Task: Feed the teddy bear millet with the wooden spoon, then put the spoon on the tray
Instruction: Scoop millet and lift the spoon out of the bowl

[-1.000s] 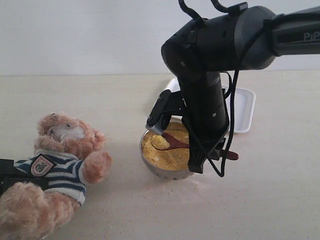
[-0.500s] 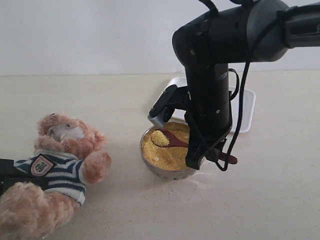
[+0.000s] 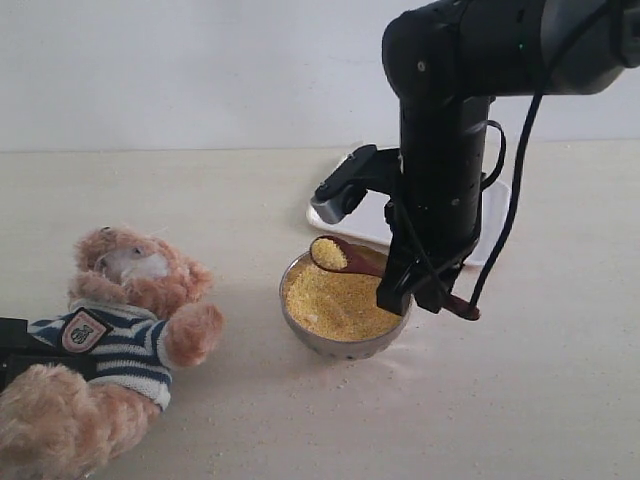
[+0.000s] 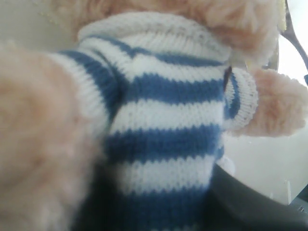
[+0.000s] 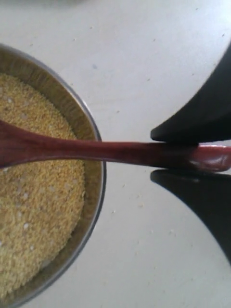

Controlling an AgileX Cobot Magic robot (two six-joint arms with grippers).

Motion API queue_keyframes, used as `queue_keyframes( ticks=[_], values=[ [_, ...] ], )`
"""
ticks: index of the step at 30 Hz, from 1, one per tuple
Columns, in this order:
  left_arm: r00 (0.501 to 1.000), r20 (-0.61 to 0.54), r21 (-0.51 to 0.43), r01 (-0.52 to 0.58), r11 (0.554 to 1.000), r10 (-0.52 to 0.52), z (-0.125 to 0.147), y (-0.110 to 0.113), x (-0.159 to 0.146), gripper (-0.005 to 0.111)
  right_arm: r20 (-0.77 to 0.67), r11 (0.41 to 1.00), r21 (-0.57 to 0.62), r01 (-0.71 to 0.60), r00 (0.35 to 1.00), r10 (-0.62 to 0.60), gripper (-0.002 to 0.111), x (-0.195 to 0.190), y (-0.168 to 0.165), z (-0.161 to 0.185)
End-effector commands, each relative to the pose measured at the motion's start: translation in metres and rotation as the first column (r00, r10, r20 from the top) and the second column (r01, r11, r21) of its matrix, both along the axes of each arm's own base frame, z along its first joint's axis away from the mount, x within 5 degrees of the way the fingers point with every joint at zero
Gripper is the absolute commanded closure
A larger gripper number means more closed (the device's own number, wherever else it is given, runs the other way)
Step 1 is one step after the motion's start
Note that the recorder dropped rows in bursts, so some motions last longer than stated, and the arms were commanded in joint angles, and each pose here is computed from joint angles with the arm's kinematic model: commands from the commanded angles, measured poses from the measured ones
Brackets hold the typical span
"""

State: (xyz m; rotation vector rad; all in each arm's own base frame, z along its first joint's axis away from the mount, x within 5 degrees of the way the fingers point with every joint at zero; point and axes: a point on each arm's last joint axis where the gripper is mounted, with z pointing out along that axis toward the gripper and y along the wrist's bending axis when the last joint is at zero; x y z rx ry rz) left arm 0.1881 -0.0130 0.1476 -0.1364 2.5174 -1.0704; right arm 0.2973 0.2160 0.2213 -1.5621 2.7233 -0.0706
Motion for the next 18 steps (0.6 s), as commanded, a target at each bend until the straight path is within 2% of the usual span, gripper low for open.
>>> queue_keyframes(
  ticks=[1, 3, 6, 9, 13, 18],
  values=[
    [1.0, 0.015, -0.011, 0.004, 1.0, -0.003, 0.0025, -0.001, -0.0014, 0.102, 0.025, 1.0, 0.023, 0.009, 1.0, -0.009, 0.108, 0.0011, -0.0047, 0.0122],
    [1.0, 0.015, -0.011, 0.004, 1.0, -0.003, 0.0025, -0.001, -0.0014, 0.102, 0.023, 0.998, 0.034, 0.045, 0.999, -0.046, 0.108, 0.0023, -0.0072, 0.0138],
    [1.0, 0.015, -0.011, 0.004, 1.0, -0.003, 0.0025, -0.001, -0.0014, 0.102, 0.024, 0.999, 0.045, 0.014, 1.0, -0.015, 0.108, 0.0011, -0.0071, 0.0166],
    [1.0, 0.015, -0.011, 0.004, 1.0, -0.003, 0.0025, -0.001, -0.0014, 0.102, 0.045, 0.998, 0.02, 0.058, 0.997, -0.059, 0.108, 0.005, -0.0127, 0.0167],
    [1.0, 0.015, -0.011, 0.004, 1.0, -0.003, 0.0025, -0.001, -0.0014, 0.102, 0.04, 0.998, 0.03, 0.05, 0.998, -0.052, 0.108, 0.0045, -0.0125, 0.0177],
    [1.0, 0.015, -0.011, 0.004, 1.0, -0.003, 0.0025, -0.001, -0.0014, 0.102, 0.005, 0.995, 0.074, 0.072, 0.997, -0.072, 0.108, 0.002, -0.0091, 0.0176]
  ],
)
